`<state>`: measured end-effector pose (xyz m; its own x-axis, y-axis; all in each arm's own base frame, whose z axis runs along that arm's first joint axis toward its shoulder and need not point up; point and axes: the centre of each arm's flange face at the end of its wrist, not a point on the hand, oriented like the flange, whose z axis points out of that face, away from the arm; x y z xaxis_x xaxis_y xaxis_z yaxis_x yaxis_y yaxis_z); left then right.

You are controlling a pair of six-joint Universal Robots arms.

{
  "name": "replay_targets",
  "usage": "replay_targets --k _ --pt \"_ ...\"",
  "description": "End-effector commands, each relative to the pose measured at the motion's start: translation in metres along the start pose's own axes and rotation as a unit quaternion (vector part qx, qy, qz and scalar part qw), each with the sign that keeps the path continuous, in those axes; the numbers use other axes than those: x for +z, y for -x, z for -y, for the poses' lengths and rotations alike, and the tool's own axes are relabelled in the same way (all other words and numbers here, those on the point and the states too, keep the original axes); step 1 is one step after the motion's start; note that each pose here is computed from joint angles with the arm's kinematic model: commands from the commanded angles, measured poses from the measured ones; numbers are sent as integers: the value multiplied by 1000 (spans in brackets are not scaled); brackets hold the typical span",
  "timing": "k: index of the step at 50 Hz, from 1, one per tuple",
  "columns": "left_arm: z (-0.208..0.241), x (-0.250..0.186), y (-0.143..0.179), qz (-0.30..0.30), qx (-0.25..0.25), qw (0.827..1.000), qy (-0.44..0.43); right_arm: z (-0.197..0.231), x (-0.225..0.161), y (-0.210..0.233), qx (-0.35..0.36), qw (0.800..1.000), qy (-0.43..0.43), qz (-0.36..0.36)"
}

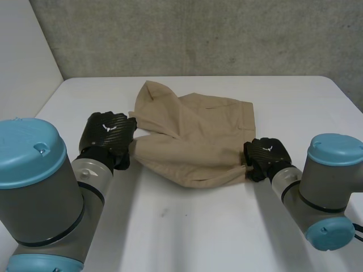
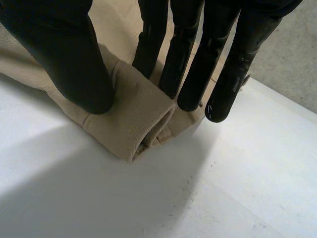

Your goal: Fold the shorts.

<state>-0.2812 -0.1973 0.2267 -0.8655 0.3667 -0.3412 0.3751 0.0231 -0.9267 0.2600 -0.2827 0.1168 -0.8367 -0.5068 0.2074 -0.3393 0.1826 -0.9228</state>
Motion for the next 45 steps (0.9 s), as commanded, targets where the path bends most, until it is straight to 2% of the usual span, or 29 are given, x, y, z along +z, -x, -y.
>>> replay_targets --k 1,5,8,13,17,22,27,32,35,38,41,45 --pt "-2 1 1 2 0 1000 4 10 1 -3 -4 1000 -6 5" --pt "-2 1 2 2 6 1000 9 40 -9 -6 -17 999 -33 28" --pt "-6 -10 4 -9 26 999 41 102 -43 -17 -85 992 -82 31" --pt "-11 -35 12 -36 69 990 120 146 -102 -24 -199 978 -47 42" --pt "-11 -48 15 -45 76 986 139 150 -130 -22 -251 966 -5 63" --pt "-20 -53 12 -52 84 983 152 142 -139 -16 -267 959 26 86" --pt "-39 -40 3 -57 92 979 173 119 -126 -11 -264 958 53 102" --pt "-57 -4 -9 -50 97 978 177 78 -77 -9 -252 953 117 124" --pt "-54 20 -7 -33 89 983 159 77 -61 -14 -255 953 120 106" --pt "-40 58 9 11 79 991 112 94 -37 -25 -266 958 87 56" --pt "1 89 24 56 95 994 22 130 -11 -41 -267 963 11 -14" --pt "75 114 43 128 109 978 -123 202 -1 -56 -238 957 -137 -96"
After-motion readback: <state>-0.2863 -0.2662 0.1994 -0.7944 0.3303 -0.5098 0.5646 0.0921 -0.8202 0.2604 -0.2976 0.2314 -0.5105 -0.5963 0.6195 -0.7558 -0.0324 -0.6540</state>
